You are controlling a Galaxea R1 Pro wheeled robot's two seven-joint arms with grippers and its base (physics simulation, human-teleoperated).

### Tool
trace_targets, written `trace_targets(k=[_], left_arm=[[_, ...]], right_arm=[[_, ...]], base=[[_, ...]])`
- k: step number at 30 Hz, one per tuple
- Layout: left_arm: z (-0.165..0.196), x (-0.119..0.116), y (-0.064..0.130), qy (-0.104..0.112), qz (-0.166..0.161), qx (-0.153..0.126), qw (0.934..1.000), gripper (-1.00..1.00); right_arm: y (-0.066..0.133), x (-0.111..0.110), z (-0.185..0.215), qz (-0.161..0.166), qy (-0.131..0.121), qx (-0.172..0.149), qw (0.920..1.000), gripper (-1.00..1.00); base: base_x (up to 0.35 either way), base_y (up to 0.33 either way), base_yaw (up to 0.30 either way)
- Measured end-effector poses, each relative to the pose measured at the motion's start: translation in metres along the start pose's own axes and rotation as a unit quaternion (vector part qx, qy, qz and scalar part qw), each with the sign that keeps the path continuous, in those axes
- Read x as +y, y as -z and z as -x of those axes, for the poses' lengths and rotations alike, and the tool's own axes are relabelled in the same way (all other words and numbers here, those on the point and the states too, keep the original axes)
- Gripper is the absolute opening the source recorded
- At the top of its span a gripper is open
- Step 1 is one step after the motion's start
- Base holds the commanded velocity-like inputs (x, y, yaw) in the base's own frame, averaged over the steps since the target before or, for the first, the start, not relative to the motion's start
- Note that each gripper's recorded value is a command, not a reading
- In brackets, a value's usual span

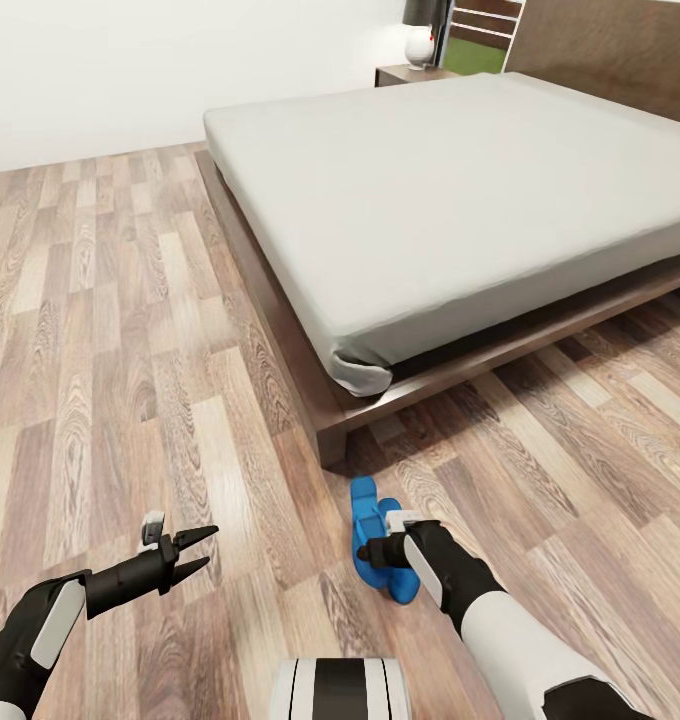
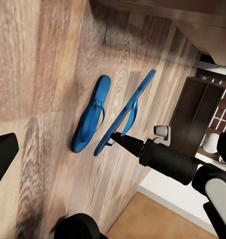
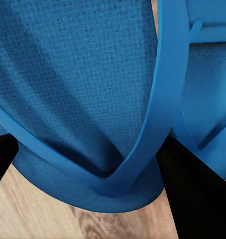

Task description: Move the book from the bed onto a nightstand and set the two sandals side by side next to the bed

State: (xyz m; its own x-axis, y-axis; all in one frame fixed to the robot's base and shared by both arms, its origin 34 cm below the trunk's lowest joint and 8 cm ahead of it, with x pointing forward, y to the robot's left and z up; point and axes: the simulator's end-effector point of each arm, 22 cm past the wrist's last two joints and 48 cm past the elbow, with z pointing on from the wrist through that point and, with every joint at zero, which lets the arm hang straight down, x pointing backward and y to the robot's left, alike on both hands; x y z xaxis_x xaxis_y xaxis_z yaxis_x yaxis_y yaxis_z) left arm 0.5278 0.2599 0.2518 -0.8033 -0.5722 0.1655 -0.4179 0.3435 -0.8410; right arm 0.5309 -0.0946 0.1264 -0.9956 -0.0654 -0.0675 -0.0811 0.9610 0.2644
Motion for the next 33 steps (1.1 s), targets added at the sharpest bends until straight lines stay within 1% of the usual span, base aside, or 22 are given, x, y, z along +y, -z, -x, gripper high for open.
trace_targets(k=[4,21,33], left_arm=[[0.0,0.0,0.0,0.0,0.0,0.0,1.0,1.0],[-0.009,0.034,-0.009,0.026,0.02,0.012,0.9994,1.0],[-0.009,0.034,-0.009,0.026,0.019,0.012,0.9994,1.0]], right_arm=[[0.0,0.001,-0.001,0.001,0.0,0.001,1.0,-1.0],[-0.03,-0.004,-0.031,0.004,-0.009,0.036,0.9993,-1.0],[-0.029,-0.004,-0.026,0.004,-0.009,0.033,0.9994,-1.0]], base=[[0.0,0.0,0.0],[0.0,0.0,0.0],[0.0,0.0,0.0]])
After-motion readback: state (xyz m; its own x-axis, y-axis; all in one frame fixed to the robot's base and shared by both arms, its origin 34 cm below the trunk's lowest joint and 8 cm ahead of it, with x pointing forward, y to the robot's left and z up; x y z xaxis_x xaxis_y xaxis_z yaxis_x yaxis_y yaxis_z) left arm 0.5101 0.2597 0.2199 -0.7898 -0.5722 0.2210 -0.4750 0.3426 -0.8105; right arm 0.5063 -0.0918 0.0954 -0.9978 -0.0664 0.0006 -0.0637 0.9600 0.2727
